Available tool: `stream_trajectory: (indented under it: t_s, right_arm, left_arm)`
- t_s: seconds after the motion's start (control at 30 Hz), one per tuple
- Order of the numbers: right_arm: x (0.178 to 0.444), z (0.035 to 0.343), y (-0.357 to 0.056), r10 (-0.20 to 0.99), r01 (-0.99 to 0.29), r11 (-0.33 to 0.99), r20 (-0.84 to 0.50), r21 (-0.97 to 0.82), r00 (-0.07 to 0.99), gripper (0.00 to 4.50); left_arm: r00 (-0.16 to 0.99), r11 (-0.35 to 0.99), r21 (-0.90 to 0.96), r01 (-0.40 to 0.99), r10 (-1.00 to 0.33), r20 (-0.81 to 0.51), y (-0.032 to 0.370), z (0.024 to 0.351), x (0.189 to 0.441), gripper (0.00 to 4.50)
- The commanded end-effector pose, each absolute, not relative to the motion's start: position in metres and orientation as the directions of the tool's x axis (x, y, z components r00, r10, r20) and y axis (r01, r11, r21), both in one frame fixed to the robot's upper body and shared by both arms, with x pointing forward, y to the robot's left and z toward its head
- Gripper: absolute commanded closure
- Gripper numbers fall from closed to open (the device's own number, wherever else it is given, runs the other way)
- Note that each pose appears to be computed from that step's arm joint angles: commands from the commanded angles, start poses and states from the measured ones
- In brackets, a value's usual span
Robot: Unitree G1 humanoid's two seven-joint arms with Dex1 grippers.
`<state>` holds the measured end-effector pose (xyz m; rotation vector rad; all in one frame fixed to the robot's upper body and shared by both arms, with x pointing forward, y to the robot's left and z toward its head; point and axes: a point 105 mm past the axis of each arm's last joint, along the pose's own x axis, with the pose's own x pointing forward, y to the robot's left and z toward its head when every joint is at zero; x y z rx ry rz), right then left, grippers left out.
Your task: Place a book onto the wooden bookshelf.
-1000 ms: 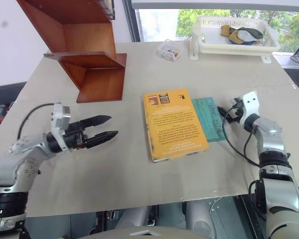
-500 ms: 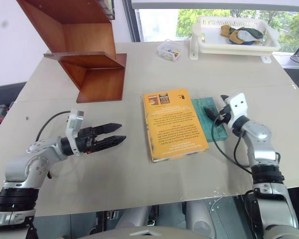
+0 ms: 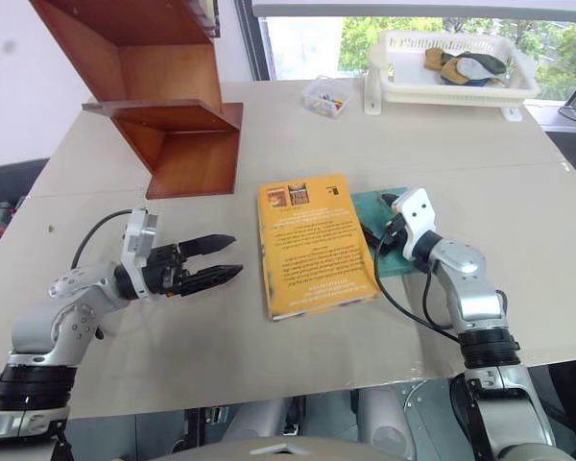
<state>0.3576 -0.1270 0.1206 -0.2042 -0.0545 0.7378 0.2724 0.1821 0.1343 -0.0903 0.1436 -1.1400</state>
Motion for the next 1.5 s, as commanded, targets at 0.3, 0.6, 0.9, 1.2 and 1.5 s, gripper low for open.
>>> stream_trajectory:
  t_s: [0.3,0.6,0.9,1.2,1.5]
  right_arm:
    - [0.355,0.158,-0.192,0.591,-0.562,0.78,0.03,-0.275,0.806,0.0]
    - [0.266,0.202,-0.236,0.814,-0.805,0.572,-0.015,-0.158,0.581,0.0]
    - [0.216,0.218,-0.225,0.89,-0.892,0.447,-0.068,-0.062,0.45,0.0]
    - [0.202,0.215,-0.22,0.885,-0.891,0.45,-0.102,-0.054,0.453,0.0]
    - [0.203,0.213,-0.219,0.878,-0.885,0.462,-0.107,-0.058,0.466,0.0]
  left_arm:
    - [0.47,0.475,-0.089,0.876,-0.88,-0.067,0.184,0.134,0.279,0.38]
    - [0.447,0.344,-0.53,0.775,-0.892,0.074,0.163,0.128,0.295,0.38]
    - [0.385,0.072,-0.861,0.504,-0.911,0.149,0.135,0.115,0.31,0.38]
    - [0.321,0.036,-0.93,0.367,-0.943,0.09,0.114,0.093,0.31,0.38]
    - [0.316,0.002,-0.938,0.346,-0.942,0.114,0.104,0.089,0.313,0.38]
